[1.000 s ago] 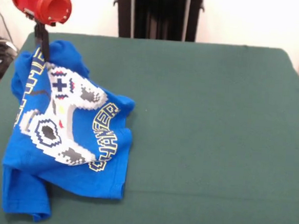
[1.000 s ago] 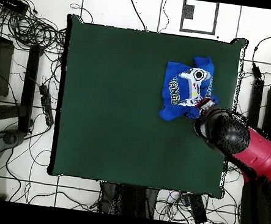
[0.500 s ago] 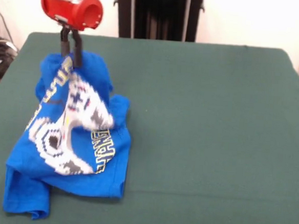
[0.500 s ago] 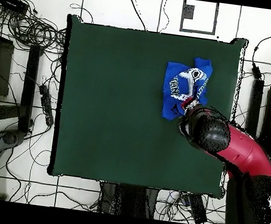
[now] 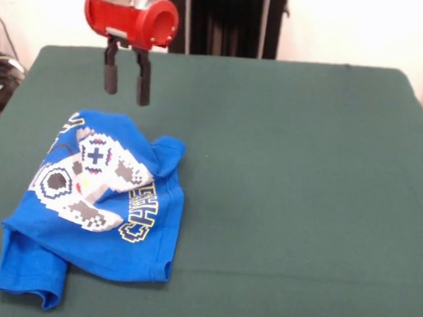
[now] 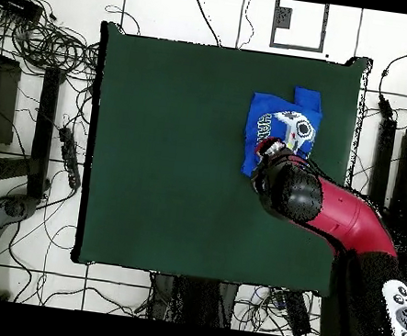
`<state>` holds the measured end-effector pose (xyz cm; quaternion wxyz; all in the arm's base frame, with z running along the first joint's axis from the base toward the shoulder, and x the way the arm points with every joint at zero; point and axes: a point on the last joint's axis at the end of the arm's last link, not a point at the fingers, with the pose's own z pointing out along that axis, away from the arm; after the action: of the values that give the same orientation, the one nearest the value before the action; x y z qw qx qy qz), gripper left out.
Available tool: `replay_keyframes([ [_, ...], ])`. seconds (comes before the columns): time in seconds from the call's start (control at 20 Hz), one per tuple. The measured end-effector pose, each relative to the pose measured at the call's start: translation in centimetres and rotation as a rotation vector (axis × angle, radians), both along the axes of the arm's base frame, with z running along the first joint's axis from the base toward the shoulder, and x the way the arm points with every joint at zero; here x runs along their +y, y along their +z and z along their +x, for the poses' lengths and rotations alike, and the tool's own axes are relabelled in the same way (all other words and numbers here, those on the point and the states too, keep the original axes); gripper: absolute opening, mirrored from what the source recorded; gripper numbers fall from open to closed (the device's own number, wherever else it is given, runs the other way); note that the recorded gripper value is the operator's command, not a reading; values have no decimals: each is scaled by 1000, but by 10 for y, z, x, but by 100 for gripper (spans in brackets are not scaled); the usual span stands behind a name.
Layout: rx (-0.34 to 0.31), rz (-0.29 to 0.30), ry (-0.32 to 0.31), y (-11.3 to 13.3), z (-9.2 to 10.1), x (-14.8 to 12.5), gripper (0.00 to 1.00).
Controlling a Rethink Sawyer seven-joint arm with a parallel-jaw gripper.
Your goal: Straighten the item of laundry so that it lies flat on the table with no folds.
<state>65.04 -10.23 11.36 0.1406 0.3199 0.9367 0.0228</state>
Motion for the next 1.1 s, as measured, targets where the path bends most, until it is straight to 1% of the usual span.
replay_keyframes([
  [0.1,-3,-3,11,5,5,6,100],
  [0.15,1,-7,26,15,13,12,100],
  [0.35,20,-11,51,31,30,23,100],
  [0.4,34,-10,63,39,39,28,100],
  [0.45,60,-9,81,53,54,37,100],
  [0.6,91,-5,103,74,76,50,100],
  [0.7,99,-5,110,83,85,54,100],
  [0.75,102,-6,117,93,94,58,100],
  [0.8,97,-10,128,107,107,65,100],
  [0.9,88,-14,133,115,116,69,100],
  [0.95,74,-18,139,123,125,73,100],
  [1.1,42,-26,145,131,139,77,100],
])
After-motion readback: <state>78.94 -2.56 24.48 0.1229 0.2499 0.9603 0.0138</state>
